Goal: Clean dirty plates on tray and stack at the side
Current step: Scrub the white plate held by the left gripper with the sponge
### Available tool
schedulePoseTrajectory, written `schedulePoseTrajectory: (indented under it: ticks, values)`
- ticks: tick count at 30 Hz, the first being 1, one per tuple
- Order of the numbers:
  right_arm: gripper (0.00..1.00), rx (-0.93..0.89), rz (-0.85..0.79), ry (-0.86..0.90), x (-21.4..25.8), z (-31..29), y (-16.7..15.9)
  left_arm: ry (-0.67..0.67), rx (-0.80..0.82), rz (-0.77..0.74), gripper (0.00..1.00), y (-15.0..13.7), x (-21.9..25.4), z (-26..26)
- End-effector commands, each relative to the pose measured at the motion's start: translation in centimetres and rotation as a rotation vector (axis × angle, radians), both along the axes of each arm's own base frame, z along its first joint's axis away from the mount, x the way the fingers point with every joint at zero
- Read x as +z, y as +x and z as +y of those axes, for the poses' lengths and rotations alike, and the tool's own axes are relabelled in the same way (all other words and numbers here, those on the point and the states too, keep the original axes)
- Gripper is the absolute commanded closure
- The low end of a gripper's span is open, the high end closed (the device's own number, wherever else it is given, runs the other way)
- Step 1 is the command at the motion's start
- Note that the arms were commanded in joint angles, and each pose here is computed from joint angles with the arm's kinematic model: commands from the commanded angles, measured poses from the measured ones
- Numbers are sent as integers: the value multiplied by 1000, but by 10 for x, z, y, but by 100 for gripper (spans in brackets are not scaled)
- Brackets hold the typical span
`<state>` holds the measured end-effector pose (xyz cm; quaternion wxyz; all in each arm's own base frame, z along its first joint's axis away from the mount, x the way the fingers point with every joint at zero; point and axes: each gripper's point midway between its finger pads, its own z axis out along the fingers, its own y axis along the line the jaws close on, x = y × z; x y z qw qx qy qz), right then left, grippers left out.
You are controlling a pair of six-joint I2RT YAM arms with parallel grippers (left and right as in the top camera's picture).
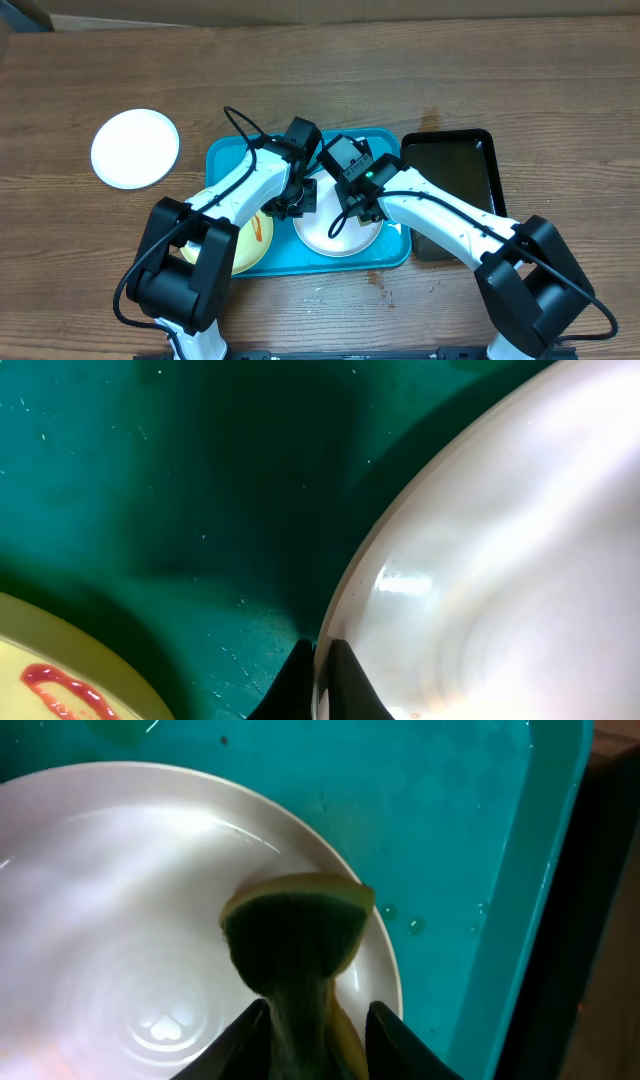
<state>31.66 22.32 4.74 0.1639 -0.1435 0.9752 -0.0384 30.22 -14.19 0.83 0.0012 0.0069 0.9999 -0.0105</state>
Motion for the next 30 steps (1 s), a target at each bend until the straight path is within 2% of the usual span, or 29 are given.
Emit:
schedulePoseTrajectory:
  ticks: [1,4,8,11,12,14,16,17,18,19,25,30]
  values:
    - [66,-40,7,-4,-8,-7,-4,27,-9,-3,96,1,-4,6]
    - [67,-46,15,-10,-10,-9,-6,26,-8,-3,96,1,-4,6]
    - [80,-55,7,0,-15,-9,-6,26,-8,-4,96,1,-4,6]
    - [81,-67,3,8,-18,-9,-6,26,-8,-3,96,1,-4,6]
    - [79,-67,2,9,-19,-9,-7,26,-8,-3,96,1,-4,6]
    - [66,-68,1,10,-23,-10,-7,26,-8,-3,96,1,-4,6]
    - [63,-70,0,12,-29,-12,-10,26,-8,-3,96,1,-4,6]
    - [72,-70,0,11,-31,-13,-10,26,-8,-3,96,1,-4,6]
    - [89,-70,0,11,-33,-13,-11,26,-8,-4,96,1,-4,6]
    - [96,-71,-1,12,-35,-14,-12,26,-8,-3,96,1,-4,6]
    - [96,-110,8,45,-41,-15,-13,26,-8,-3,96,1,-4,6]
    - [96,-96,104,184,-57,1,-29,25,-8,-4,96,1,-4,6]
